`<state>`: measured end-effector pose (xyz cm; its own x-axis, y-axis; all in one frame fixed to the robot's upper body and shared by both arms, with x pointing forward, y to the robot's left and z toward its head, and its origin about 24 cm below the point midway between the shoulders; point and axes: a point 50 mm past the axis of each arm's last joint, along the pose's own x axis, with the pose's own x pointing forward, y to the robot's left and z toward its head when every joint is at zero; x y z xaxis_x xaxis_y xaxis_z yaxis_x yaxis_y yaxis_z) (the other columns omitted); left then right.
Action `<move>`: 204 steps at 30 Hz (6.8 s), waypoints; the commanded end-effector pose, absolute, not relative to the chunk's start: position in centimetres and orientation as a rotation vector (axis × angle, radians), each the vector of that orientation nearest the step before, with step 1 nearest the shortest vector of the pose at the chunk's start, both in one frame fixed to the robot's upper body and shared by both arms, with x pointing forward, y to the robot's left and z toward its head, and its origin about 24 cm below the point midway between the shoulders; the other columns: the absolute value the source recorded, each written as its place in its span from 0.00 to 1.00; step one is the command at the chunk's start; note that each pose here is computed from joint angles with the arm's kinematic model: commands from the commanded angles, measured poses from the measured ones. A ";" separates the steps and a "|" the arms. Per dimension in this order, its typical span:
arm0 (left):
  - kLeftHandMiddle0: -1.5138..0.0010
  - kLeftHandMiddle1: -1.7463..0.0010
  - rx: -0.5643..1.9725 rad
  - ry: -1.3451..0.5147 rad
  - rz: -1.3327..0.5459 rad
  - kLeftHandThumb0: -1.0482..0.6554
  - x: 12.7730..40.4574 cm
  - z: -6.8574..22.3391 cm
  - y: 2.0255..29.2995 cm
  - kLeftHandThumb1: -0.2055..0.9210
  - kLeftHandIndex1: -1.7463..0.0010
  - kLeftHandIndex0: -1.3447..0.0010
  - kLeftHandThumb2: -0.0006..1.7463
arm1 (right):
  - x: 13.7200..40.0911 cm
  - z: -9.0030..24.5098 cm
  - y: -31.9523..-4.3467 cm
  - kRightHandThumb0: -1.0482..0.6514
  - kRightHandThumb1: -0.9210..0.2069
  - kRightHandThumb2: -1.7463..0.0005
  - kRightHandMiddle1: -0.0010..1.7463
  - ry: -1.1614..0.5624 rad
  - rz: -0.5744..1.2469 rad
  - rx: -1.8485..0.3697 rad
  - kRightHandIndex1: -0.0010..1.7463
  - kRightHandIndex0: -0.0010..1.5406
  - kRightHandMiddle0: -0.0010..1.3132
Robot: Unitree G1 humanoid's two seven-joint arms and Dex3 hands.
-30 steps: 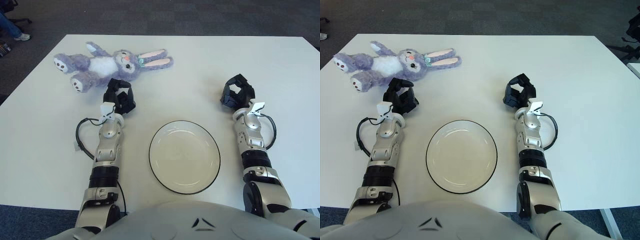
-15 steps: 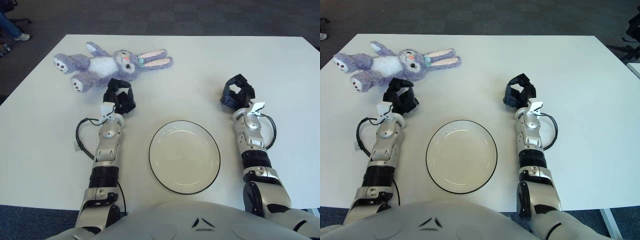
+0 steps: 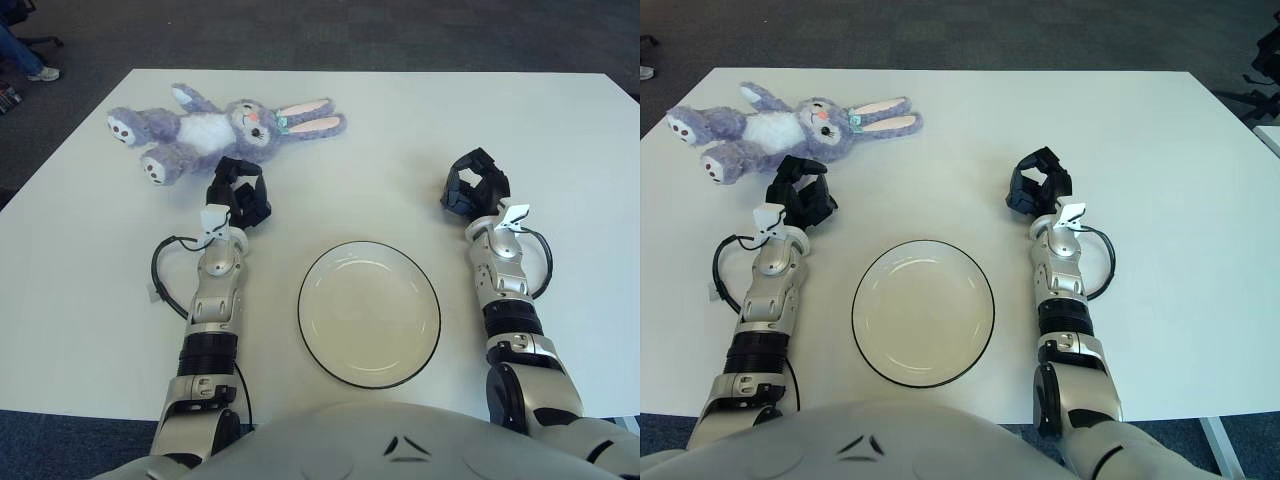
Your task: Put the doll into the plate.
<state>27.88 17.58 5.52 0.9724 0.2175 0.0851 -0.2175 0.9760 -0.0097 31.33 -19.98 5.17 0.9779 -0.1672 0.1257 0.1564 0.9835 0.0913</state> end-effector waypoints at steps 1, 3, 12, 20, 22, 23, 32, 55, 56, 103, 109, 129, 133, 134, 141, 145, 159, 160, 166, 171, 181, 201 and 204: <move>0.42 0.00 0.003 -0.012 0.232 0.39 26.9 3.6 17.9 0.77 0.00 0.74 0.51 | 31.0 4.3 -20.3 0.35 0.47 0.30 1.00 -0.090 -0.177 0.086 1.00 0.78 0.42; 0.42 0.00 0.003 -0.012 0.232 0.39 26.9 3.6 17.9 0.77 0.00 0.74 0.51 | 31.0 4.3 -20.3 0.35 0.47 0.30 1.00 -0.090 -0.177 0.086 1.00 0.78 0.42; 0.42 0.00 0.003 -0.012 0.231 0.39 27.0 3.6 17.8 0.77 0.00 0.74 0.51 | 31.0 4.3 -20.4 0.35 0.47 0.30 1.00 -0.090 -0.177 0.086 1.00 0.78 0.42; 0.42 0.00 0.002 -0.012 0.231 0.39 27.0 3.6 17.7 0.77 0.00 0.74 0.51 | 31.0 4.3 -20.5 0.35 0.47 0.30 1.00 -0.089 -0.178 0.085 1.00 0.78 0.42; 0.42 0.00 0.002 -0.011 0.231 0.39 27.0 3.6 17.6 0.77 0.00 0.74 0.51 | 31.0 4.3 -20.5 0.35 0.47 0.30 1.00 -0.089 -0.178 0.085 1.00 0.78 0.42; 0.42 0.00 0.002 -0.011 0.231 0.39 27.0 3.6 17.6 0.77 0.00 0.74 0.51 | 31.0 4.3 -20.5 0.35 0.47 0.30 1.00 -0.089 -0.178 0.085 1.00 0.78 0.42; 0.72 0.40 -0.342 -0.036 -0.181 0.17 27.1 7.3 17.6 0.95 0.35 0.95 0.47 | 30.3 4.0 -20.7 0.35 0.46 0.31 1.00 -0.056 -0.147 0.017 1.00 0.76 0.42; 0.90 0.59 -0.455 -0.034 -0.158 0.04 28.2 7.3 18.4 1.00 0.72 1.00 0.56 | 30.5 6.5 -22.0 0.16 0.00 0.67 0.57 -0.074 -0.189 0.148 0.71 0.15 0.00; 0.90 0.59 -0.497 -0.024 -0.159 0.04 28.3 7.3 18.5 1.00 0.72 1.00 0.56 | 30.5 6.4 -22.0 0.16 0.00 0.67 0.56 -0.067 -0.172 0.181 0.71 0.15 0.00; 0.81 0.44 0.186 -0.369 0.088 0.25 27.4 6.5 17.3 0.96 0.35 1.00 0.32 | 29.7 5.5 -21.3 0.39 0.34 0.42 0.79 -0.225 -0.220 -0.146 0.66 0.30 0.00; 0.82 0.45 0.239 -0.415 0.126 0.26 27.2 6.5 16.8 0.92 0.32 1.00 0.34 | 29.5 5.5 -20.6 0.40 0.32 0.41 0.81 -0.268 -0.201 -0.240 0.64 0.29 0.00; 0.77 0.08 0.225 -0.380 0.148 0.28 27.5 5.9 16.6 0.79 0.16 0.97 0.45 | 29.5 4.9 -20.2 0.70 0.34 0.43 0.85 -0.238 -0.172 -0.220 0.86 0.33 0.01; 0.71 0.02 0.241 -0.396 0.175 0.28 27.5 6.1 16.4 0.78 0.15 0.96 0.45 | 29.5 4.8 -20.2 0.83 0.41 0.37 0.85 -0.232 -0.175 -0.200 0.95 0.35 0.00; 0.69 0.02 0.243 -0.408 0.187 0.28 27.5 6.2 16.3 0.77 0.15 0.96 0.45 | 29.5 4.8 -20.2 0.84 0.42 0.36 0.85 -0.229 -0.178 -0.194 0.95 0.35 0.00; 0.75 0.00 0.280 -0.461 0.305 0.25 27.4 6.4 16.3 0.78 0.16 0.98 0.43 | 29.6 4.5 -20.3 0.89 0.53 0.25 0.82 -0.219 -0.182 -0.186 1.00 0.39 0.00; 0.77 0.00 0.295 -0.489 0.379 0.24 27.2 6.3 16.5 0.77 0.19 0.98 0.43 | 29.6 4.5 -20.3 0.88 0.52 0.26 0.82 -0.214 -0.177 -0.185 1.00 0.38 0.00; 0.86 0.00 0.157 -0.593 0.593 0.27 27.1 6.1 16.9 0.66 0.27 1.00 0.47 | 29.7 4.3 -20.3 0.88 0.52 0.26 0.84 -0.195 -0.157 -0.165 1.00 0.38 0.00; 0.86 0.01 0.143 -0.604 0.604 0.28 27.1 6.1 16.9 0.65 0.29 1.00 0.48 | 29.7 4.3 -20.3 0.89 0.53 0.26 0.84 -0.193 -0.156 -0.166 1.00 0.39 0.00; 0.89 0.09 0.074 -0.673 0.657 0.30 27.3 6.6 16.8 0.60 0.31 1.00 0.52 | 29.8 4.2 -20.4 0.89 0.55 0.24 0.83 -0.186 -0.153 -0.174 1.00 0.40 0.00; 0.91 0.27 0.050 -0.702 0.697 0.33 27.3 6.7 16.8 0.57 0.31 1.00 0.55 | 29.9 4.2 -20.4 0.89 0.55 0.23 0.83 -0.187 -0.150 -0.178 1.00 0.40 0.00; 0.96 0.51 0.026 -0.704 0.775 0.38 27.4 6.8 17.1 0.54 0.40 1.00 0.59 | 29.9 4.1 -20.4 0.89 0.54 0.25 0.83 -0.179 -0.141 -0.185 1.00 0.39 0.00; 1.00 0.63 0.026 -0.605 0.959 0.37 27.9 7.1 19.0 0.55 0.39 1.00 0.57 | 29.9 4.2 -20.5 0.90 0.60 0.20 0.86 -0.170 -0.133 -0.191 1.00 0.43 0.00; 1.00 0.65 0.031 -0.591 0.979 0.33 28.0 7.1 19.1 0.59 0.39 1.00 0.53 | 29.9 4.2 -20.5 0.90 0.60 0.20 0.85 -0.168 -0.132 -0.189 1.00 0.43 0.00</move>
